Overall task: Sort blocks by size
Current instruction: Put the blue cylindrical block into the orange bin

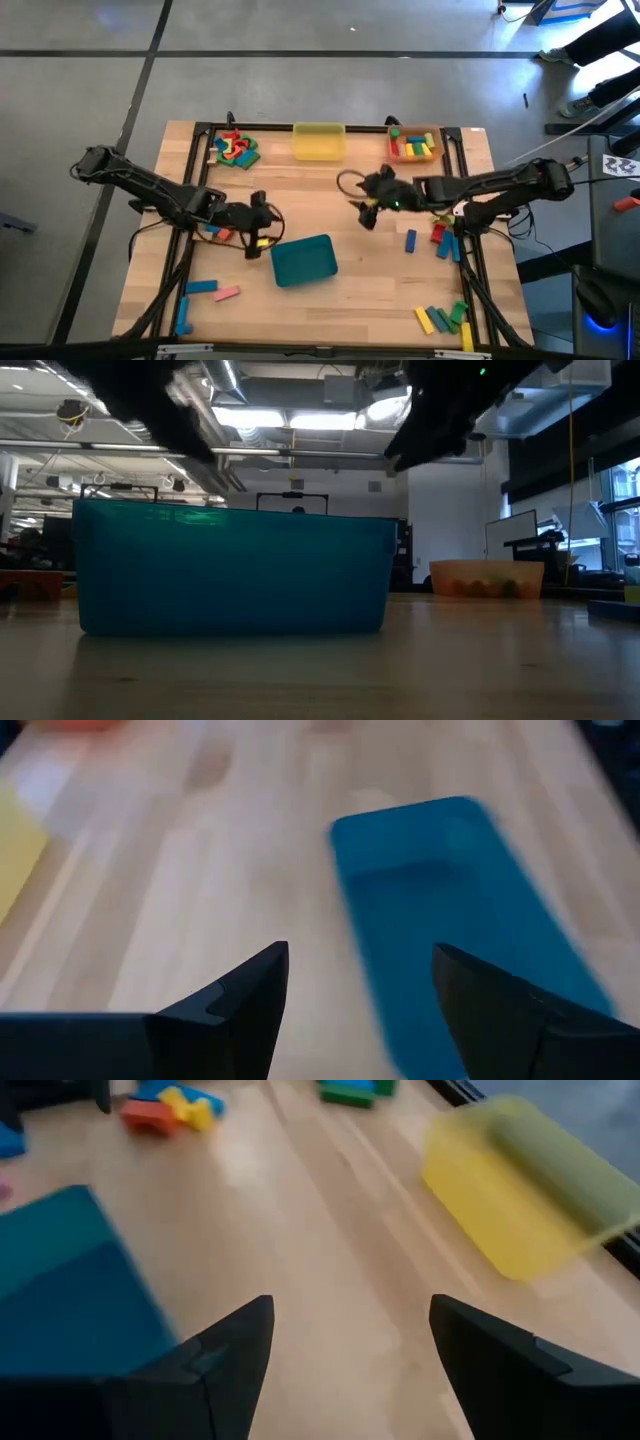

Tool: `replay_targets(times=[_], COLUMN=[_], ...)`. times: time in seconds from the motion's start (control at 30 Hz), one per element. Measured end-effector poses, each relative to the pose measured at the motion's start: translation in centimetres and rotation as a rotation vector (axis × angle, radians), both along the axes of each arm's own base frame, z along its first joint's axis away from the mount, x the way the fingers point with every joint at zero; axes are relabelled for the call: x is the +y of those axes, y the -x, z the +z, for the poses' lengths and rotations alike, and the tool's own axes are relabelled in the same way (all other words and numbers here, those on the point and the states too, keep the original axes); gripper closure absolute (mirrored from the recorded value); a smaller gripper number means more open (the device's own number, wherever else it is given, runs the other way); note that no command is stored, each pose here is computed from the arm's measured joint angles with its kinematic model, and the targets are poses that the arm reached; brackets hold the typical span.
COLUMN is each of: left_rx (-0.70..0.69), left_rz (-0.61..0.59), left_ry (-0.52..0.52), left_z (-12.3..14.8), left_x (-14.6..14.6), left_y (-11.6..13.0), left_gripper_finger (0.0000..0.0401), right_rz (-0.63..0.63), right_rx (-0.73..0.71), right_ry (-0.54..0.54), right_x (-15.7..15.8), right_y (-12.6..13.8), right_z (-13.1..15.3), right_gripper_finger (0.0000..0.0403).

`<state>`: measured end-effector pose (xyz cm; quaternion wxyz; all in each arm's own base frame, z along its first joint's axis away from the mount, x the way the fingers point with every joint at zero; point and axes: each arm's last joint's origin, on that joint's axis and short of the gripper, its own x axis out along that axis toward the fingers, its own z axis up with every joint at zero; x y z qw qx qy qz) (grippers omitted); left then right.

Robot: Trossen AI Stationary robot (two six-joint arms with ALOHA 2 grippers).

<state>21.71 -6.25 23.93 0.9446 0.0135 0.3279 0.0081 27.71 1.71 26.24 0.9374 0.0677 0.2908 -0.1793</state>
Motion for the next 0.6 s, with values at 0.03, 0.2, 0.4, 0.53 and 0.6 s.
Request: replay_targets(times=[0.03,0.2,0.4,0.53,0.6], left_rx=[0.003,0.084,0.294,0.393,0.435], left_rz=[-0.024,-0.094,-0.131,-0.163,-0.174], left_ry=[-0.005,-0.015,-0.063,-0.1,-0.112], left_z=[0.4,1.8,2.8,3.3,3.5], left_x=[-0.5,-2.6,-5.7,-8.1,-9.2], left_y=[0.1,0.2,-0.5,-0.9,-1.0], left_gripper_finger=[0.0171,0.0171,0.0171,0.0171,0.0171], right_rz=[0.012,0.061,0.123,0.153,0.17], right_rx=[-0.019,-0.065,-0.108,-0.144,-0.17], right_ry=[0.007,0.022,0.009,-0.019,-0.029], right_x=[0.7,3.3,5.6,7.0,7.7], right_y=[-0.2,-1.2,-2.7,-3.3,-3.5], right_z=[0.0,-0.7,-2.1,-2.7,-2.8], right_gripper_finger=[0.0132,0.0132,0.0132,0.0132,0.0132])
